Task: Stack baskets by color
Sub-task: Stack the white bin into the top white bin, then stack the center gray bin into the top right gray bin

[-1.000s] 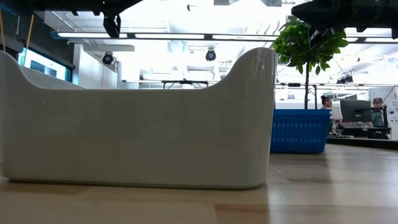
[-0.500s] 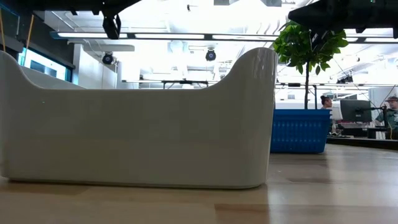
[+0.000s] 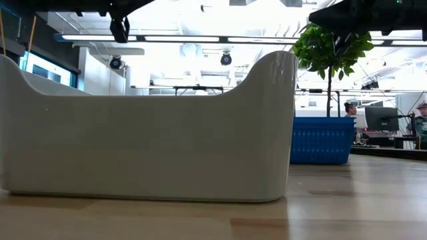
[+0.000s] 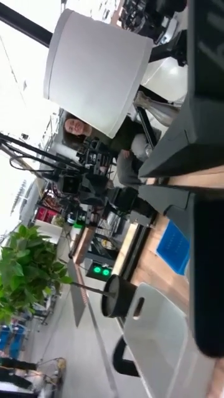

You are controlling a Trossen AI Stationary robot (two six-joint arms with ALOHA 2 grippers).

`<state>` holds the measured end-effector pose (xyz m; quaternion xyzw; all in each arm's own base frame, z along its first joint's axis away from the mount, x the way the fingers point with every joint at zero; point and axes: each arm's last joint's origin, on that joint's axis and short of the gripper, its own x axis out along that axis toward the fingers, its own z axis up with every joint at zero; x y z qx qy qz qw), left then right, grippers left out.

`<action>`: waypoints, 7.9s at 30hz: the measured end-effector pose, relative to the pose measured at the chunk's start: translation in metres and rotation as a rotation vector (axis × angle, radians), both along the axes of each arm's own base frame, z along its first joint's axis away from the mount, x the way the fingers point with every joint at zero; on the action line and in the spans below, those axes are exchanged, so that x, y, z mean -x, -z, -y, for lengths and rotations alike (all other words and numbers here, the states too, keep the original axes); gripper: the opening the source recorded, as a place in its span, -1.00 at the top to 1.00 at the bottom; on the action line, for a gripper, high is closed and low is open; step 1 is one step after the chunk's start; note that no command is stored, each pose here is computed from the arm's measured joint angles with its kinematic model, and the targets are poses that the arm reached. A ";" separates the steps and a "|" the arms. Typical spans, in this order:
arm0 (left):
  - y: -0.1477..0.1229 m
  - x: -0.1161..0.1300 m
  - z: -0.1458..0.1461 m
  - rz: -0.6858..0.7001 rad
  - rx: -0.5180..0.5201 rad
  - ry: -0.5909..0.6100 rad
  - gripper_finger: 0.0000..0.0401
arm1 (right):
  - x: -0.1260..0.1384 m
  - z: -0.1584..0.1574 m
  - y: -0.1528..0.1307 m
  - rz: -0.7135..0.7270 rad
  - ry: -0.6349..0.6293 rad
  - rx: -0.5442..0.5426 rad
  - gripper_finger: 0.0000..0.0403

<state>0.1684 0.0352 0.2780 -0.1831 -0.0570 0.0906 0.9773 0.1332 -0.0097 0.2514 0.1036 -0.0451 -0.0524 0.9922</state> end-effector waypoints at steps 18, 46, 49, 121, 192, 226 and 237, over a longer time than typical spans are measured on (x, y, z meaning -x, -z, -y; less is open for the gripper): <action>-0.035 -0.014 0.003 -0.140 0.010 0.096 -0.22 | 0.000 0.000 0.000 0.000 0.000 -0.004 1.00; 0.072 -0.026 0.153 -1.528 0.068 0.301 -0.13 | 0.000 0.002 0.005 -0.045 0.051 -0.024 1.00; 0.083 -0.027 0.155 -1.535 0.076 0.288 -0.13 | 0.000 0.002 0.005 -0.051 0.051 -0.024 1.00; -0.065 -0.092 -0.200 -1.625 -0.341 0.103 1.00 | 0.000 0.001 0.015 -0.142 0.050 -0.084 1.00; -0.017 -0.045 -0.056 -0.252 -0.015 -0.024 -0.03 | 0.000 0.001 0.015 -0.144 0.043 -0.113 1.00; 0.019 -0.032 -0.018 -0.055 -0.027 -0.124 -0.03 | 0.000 0.001 -0.002 0.026 0.043 -0.073 1.00; 0.007 -0.008 -0.002 -0.069 -0.045 -0.110 -0.03 | 0.000 0.001 -0.002 0.026 0.043 -0.074 1.00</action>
